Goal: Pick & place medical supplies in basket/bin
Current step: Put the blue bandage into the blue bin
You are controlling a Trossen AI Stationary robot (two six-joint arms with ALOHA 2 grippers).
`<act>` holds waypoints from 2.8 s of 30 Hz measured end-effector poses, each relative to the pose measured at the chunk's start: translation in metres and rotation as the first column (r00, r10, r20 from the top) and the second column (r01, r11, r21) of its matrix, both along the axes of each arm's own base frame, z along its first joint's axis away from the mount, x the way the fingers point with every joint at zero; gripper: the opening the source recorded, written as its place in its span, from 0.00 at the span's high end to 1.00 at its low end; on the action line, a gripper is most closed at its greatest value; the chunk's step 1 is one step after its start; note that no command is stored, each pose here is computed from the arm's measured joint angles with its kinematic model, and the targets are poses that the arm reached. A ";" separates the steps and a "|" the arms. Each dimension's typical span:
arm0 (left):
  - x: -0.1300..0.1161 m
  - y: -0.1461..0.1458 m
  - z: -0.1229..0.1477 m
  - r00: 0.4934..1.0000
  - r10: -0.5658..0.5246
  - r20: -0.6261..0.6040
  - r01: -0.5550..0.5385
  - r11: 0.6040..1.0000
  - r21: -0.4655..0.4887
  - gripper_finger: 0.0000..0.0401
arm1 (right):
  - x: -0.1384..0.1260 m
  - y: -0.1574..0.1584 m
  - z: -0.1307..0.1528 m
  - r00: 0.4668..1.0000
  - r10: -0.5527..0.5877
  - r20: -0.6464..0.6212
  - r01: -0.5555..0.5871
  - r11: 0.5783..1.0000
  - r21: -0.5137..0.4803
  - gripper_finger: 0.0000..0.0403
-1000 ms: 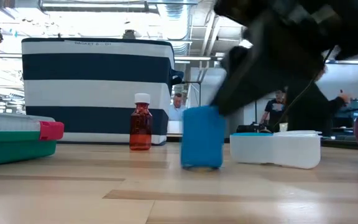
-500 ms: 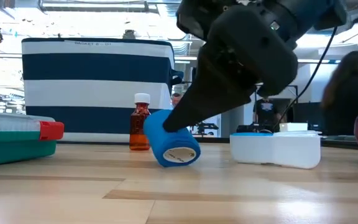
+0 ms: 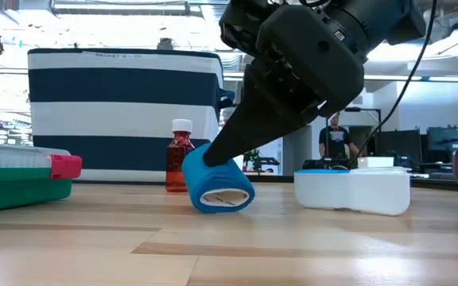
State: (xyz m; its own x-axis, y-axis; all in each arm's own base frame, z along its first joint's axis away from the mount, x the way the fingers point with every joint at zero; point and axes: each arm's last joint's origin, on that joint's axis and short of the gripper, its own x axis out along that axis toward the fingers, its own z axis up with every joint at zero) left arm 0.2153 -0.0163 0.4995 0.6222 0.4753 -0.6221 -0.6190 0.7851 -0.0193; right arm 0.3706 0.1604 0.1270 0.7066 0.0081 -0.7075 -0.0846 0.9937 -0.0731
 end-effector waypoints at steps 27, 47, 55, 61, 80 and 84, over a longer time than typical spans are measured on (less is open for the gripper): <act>0.000 0.000 0.000 1.000 -0.001 0.004 0.001 1.000 -0.022 0.45 | 0.013 0.008 0.023 0.990 0.141 -0.008 -0.141 0.988 -0.068 0.99; 0.000 -0.001 -0.001 1.000 -0.011 0.008 0.012 0.999 -0.051 0.45 | -0.009 0.051 0.022 0.982 0.185 0.029 -0.178 0.970 -0.168 1.00; 0.001 -0.002 -0.001 1.000 -0.015 0.014 0.016 0.997 -0.072 0.45 | -0.007 0.046 0.021 0.971 0.241 0.004 -0.236 0.954 -0.184 0.87; 0.001 -0.002 -0.001 1.000 -0.016 0.014 0.017 0.997 -0.072 0.45 | -0.005 0.042 0.020 0.974 0.228 -0.009 -0.226 0.961 -0.161 0.75; 0.000 -0.002 -0.001 1.000 -0.018 0.013 0.019 0.997 -0.074 0.45 | 0.006 0.021 0.012 0.977 0.209 -0.043 -0.213 0.955 -0.205 0.71; 0.000 -0.002 -0.001 1.000 -0.018 0.013 0.019 0.997 -0.074 0.45 | 0.008 0.015 0.012 0.975 0.211 -0.063 -0.219 0.957 -0.189 0.79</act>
State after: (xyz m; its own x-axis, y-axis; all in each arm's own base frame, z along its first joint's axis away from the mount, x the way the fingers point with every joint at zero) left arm 0.2157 -0.0180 0.4990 0.6384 0.4165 -0.6473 -0.6035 0.7928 -0.0851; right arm 0.3784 0.1758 0.1387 0.6732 0.0172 -0.7392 -0.3021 0.9189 -0.2538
